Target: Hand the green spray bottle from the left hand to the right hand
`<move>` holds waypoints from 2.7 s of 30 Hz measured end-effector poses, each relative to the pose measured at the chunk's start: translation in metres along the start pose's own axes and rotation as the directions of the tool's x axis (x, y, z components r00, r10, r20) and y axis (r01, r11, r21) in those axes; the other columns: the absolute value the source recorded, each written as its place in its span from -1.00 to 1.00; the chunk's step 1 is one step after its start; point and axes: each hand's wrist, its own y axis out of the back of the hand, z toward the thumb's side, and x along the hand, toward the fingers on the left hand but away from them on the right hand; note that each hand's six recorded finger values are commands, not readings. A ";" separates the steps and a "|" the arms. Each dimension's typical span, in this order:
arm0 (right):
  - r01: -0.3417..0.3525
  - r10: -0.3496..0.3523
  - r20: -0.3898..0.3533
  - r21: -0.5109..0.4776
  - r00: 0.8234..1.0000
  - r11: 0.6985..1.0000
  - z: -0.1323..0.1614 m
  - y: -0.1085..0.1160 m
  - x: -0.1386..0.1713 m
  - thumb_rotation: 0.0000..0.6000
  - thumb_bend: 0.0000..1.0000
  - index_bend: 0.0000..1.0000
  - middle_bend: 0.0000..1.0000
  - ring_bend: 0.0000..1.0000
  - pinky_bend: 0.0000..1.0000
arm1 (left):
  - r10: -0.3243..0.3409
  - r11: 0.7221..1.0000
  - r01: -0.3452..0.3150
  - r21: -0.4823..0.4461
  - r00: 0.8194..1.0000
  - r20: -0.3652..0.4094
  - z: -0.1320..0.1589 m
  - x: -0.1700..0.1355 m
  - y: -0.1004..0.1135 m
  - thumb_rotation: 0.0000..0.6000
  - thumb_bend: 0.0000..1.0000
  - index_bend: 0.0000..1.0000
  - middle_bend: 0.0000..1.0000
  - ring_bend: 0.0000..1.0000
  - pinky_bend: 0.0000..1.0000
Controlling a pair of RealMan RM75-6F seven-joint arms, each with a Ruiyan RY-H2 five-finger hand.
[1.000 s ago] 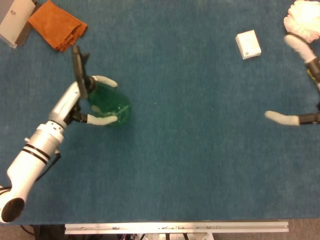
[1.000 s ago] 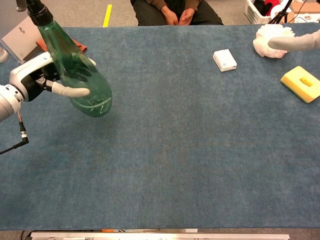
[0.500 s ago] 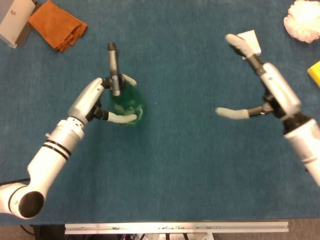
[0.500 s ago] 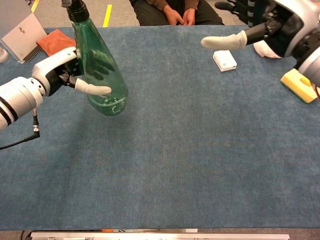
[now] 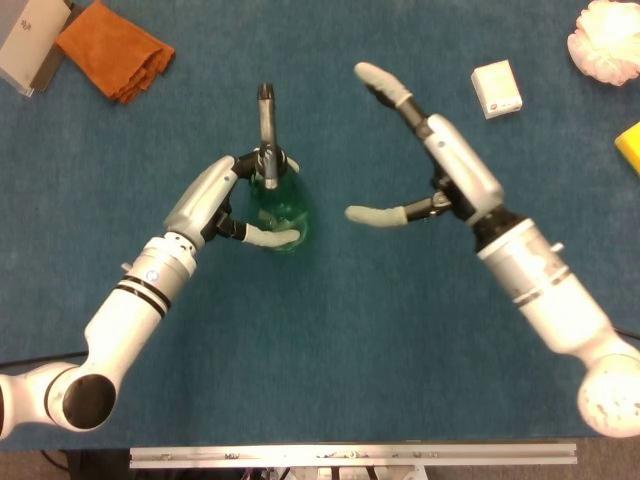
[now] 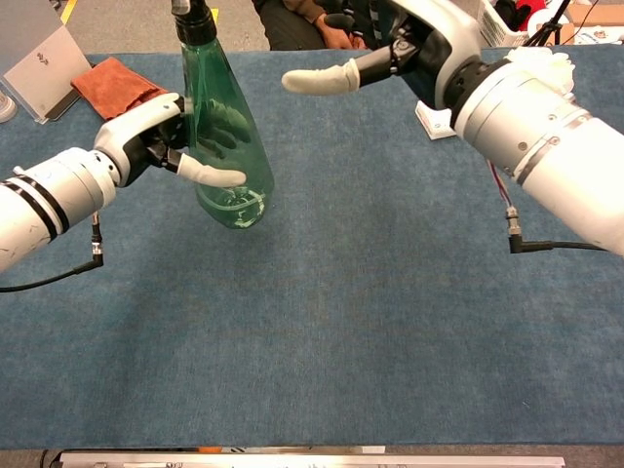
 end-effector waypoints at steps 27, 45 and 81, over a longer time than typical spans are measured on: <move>0.060 -0.059 -0.006 0.001 0.998 0.998 0.011 -0.054 -0.049 1.00 -0.61 -1.00 -0.78 -0.91 -1.00 | 0.009 0.998 -0.008 0.055 0.999 -0.033 0.008 0.010 -0.010 1.00 -0.51 -0.19 -0.16 -0.27 0.15; 0.086 -0.086 -0.016 -0.027 0.996 0.996 0.014 -0.078 -0.063 1.00 -0.26 -0.41 -0.49 -0.59 -0.70 | 0.007 0.998 -0.004 0.056 0.999 -0.053 0.011 0.014 -0.010 1.00 -0.50 -0.19 -0.16 -0.27 0.16; 0.152 -0.152 0.005 -0.120 0.988 0.981 0.011 -0.072 -0.075 1.00 0.29 0.04 -0.15 -0.13 0.06 | -0.005 0.998 0.008 0.059 0.999 -0.038 0.013 0.014 -0.003 1.00 -0.53 -0.81 -0.78 -0.88 -0.16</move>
